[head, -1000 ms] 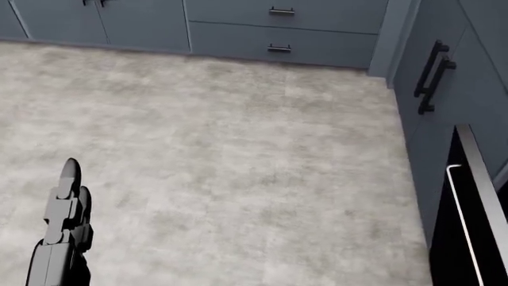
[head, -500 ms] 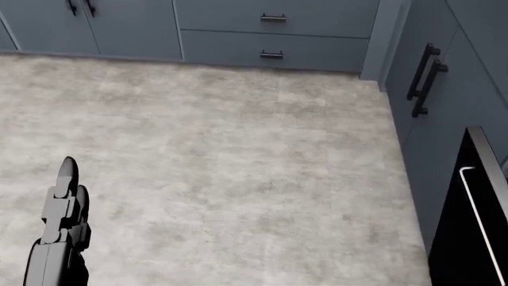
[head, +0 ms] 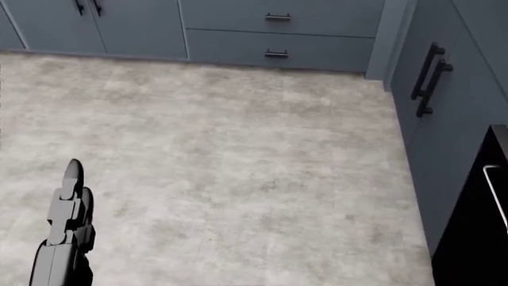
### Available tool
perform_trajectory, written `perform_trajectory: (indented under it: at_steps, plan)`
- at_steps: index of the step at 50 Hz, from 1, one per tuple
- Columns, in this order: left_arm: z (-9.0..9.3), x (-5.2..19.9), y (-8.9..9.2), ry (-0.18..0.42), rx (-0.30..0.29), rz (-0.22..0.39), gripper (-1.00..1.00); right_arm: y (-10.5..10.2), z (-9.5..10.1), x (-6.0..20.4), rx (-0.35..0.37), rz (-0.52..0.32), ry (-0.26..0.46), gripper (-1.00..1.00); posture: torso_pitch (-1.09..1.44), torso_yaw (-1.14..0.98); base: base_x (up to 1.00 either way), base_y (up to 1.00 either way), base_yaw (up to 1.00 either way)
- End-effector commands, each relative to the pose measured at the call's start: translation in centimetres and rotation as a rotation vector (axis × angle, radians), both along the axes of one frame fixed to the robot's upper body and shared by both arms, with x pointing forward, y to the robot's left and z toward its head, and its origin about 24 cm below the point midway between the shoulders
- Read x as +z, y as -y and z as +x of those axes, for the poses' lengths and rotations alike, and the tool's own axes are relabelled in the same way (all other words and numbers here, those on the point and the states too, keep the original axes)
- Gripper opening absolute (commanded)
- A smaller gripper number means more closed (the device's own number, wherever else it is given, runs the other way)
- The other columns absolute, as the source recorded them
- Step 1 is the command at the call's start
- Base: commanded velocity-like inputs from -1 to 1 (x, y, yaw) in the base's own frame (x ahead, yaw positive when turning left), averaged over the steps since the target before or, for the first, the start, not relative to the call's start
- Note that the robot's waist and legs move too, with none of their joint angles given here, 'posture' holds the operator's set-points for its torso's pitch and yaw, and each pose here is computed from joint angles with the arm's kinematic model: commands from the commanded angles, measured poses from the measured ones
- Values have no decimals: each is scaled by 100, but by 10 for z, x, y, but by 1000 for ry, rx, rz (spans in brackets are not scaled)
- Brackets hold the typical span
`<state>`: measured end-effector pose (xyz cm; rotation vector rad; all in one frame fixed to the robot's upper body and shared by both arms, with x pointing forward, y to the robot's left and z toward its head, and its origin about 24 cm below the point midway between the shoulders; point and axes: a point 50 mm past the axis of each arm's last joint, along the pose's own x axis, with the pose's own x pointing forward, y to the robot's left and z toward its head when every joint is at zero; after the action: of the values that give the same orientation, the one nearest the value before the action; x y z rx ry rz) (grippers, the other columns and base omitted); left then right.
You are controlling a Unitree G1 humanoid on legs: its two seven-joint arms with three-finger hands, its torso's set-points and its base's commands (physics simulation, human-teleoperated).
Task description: Close the dishwasher door
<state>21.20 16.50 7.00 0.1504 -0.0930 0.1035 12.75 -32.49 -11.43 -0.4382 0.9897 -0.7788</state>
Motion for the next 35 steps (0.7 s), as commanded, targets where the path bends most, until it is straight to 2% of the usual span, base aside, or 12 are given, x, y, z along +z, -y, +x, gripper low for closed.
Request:
perform_trajectory:
  at_steps: [1, 24, 35]
  plan:
    - [1, 15, 1, 85, -4, 7, 100, 25, -6, 14, -100, -112, 34, 100, 0, 0, 0, 0, 0]
    - [1, 13, 3, 83, -9, 12, 100, 46, -13, 26, -142, -144, 40, 100, 0, 0, 0, 0, 0]
    - [-1, 13, 4, 84, -10, 14, 100, 62, -28, 32, -180, -155, 46, 100, 0, 0, 0, 0, 0]
